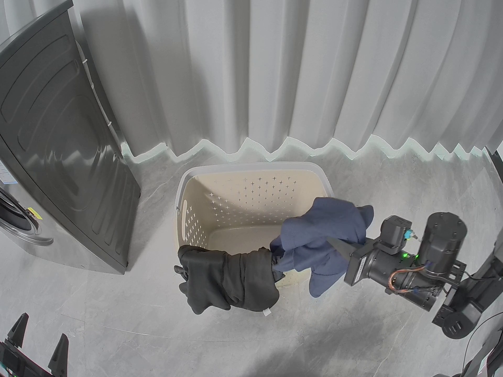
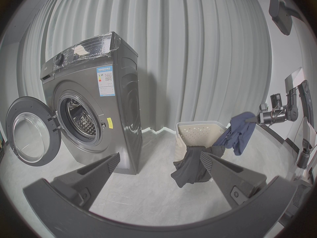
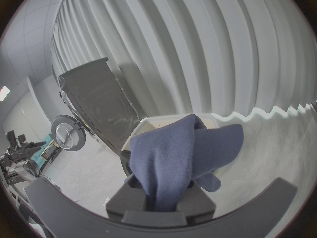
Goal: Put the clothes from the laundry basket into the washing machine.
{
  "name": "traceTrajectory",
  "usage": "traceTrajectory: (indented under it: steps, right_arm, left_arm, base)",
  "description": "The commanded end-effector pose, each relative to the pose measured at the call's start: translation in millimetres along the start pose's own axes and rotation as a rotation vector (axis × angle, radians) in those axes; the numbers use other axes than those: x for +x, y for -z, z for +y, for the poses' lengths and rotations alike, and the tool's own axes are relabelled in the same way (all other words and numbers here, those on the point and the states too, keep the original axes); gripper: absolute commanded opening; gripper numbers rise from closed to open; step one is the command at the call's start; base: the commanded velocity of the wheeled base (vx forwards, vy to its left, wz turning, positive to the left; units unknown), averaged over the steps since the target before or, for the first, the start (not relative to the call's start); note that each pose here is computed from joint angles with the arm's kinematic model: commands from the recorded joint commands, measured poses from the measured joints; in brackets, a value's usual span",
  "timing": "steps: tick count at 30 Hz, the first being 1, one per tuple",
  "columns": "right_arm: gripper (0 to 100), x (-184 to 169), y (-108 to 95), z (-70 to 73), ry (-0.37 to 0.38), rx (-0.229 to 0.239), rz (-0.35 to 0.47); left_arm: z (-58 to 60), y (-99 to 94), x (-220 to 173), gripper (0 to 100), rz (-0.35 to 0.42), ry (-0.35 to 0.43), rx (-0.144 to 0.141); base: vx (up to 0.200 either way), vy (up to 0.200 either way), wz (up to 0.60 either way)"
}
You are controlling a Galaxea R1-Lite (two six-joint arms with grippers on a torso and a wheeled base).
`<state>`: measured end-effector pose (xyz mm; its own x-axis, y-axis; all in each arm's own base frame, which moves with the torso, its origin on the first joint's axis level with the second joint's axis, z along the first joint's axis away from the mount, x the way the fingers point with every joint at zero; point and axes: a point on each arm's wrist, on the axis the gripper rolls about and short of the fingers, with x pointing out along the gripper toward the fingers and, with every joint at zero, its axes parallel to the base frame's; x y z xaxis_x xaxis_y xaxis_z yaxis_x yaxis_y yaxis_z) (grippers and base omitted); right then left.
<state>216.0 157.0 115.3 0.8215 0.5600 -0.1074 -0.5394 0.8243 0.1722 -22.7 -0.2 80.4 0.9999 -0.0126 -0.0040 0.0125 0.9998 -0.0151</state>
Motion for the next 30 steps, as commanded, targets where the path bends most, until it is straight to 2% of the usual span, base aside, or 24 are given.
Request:
traceTrajectory:
  steps: [1,4,8,12,14,21,30]
  right_arm:
    - [0,-42.5,-46.0,18.6,-0.071,-0.031,-0.171]
    - [0,-52.7,-63.3,22.5,-0.069,-0.064,-0.200]
    - [0,-66.2,-75.9,22.0,-0.041,-0.067,-0.231]
    - [0,-79.1,-78.6,21.1,-0.021,-0.065,-0.231]
    - [0,-83.7,-81.0,20.1,-0.009,-0.064,-0.231]
    - [0,-84.4,-80.2,18.0,0.053,-0.058,-0.220]
    - [0,-84.6,-81.9,18.8,0.050,-0.057,-0.229]
  left_arm:
    - [0.1,4.4,-0.3,100,-0.004,0.000,0.001]
    - [0.1,4.4,-0.3,100,-0.004,0.000,0.000]
    - [0.1,4.4,-0.3,100,-0.004,0.000,0.000]
    - [0.1,4.4,-0.3,100,-0.004,0.000,0.000]
    - [0.1,4.4,-0.3,100,-0.004,0.000,0.000]
    - [0.1,4.4,-0.3,100,-0.004,0.000,0.000]
    - [0.1,4.6,-0.3,100,-0.003,0.000,0.000]
  base:
    - [0.000,0.000,0.00]
    - [0.000,0.000,0.00]
    - [0.000,0.000,0.00]
    - [0.000,0.000,0.00]
    - [-0.200,0.000,0.00]
    - [-0.029,0.000,0.00]
    - [0.000,0.200,0.00]
